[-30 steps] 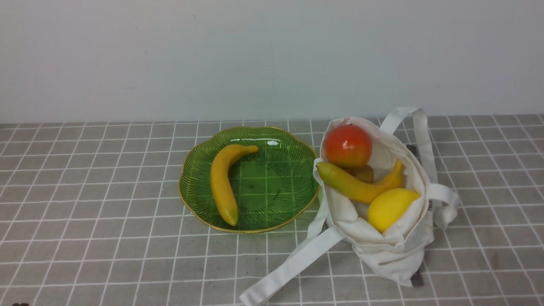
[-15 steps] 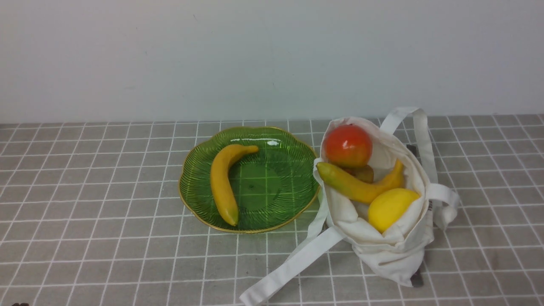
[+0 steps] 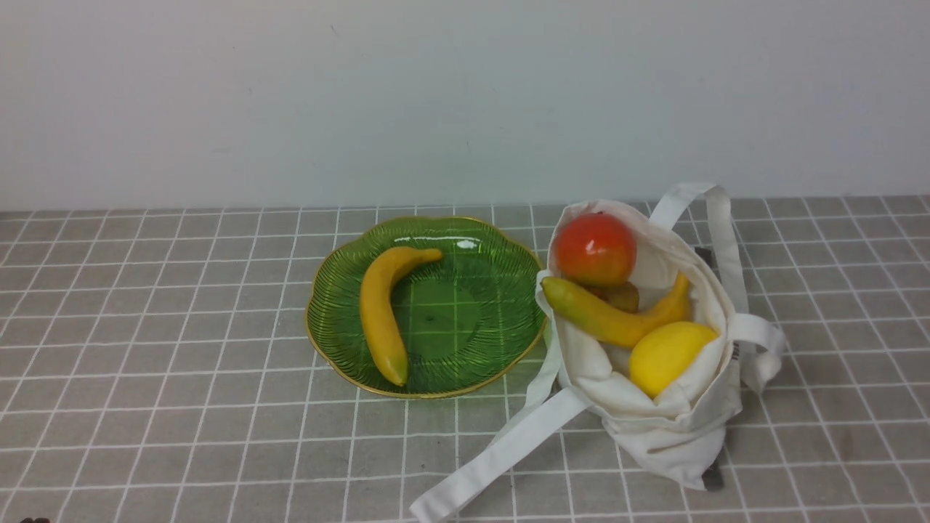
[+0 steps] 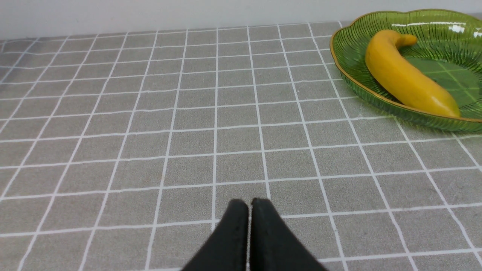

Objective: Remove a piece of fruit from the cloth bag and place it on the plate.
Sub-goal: Use the right arm to grab a pomegranate from the bag

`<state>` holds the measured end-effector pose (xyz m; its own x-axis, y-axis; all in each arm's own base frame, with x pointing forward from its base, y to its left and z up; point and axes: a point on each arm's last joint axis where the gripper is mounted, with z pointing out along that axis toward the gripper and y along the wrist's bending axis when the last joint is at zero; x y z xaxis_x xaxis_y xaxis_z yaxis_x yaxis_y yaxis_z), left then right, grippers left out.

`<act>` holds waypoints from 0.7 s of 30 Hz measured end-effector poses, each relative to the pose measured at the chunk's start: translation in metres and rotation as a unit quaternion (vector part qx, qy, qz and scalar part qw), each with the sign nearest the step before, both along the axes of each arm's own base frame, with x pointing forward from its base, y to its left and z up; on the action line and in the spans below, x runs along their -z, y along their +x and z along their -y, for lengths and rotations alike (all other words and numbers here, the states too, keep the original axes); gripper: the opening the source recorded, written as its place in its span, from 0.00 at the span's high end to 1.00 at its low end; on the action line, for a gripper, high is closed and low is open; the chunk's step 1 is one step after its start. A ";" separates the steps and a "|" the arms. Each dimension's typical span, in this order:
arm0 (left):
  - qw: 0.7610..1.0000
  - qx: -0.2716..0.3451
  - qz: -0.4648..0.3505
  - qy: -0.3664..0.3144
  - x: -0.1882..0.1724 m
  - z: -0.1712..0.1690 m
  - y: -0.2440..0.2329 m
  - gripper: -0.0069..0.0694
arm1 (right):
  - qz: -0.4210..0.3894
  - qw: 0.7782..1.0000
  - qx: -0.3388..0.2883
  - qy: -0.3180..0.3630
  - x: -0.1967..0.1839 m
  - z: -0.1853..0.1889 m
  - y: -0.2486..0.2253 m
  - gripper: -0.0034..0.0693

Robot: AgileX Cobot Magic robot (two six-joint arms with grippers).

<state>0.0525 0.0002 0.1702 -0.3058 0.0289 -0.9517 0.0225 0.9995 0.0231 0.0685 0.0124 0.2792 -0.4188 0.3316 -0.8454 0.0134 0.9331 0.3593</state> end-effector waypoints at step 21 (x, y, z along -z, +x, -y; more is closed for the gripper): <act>1.000 0.000 0.000 0.000 0.000 0.000 0.000 0.92 | -0.239 0.915 -0.310 -0.092 0.001 -0.117 0.189 0.73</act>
<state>0.0525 0.0002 0.1702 -0.3058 0.0289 -0.9517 0.0225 0.9995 0.0231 0.2580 0.1294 0.2785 -0.8153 -0.2257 -0.5333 -0.4249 0.8589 0.2860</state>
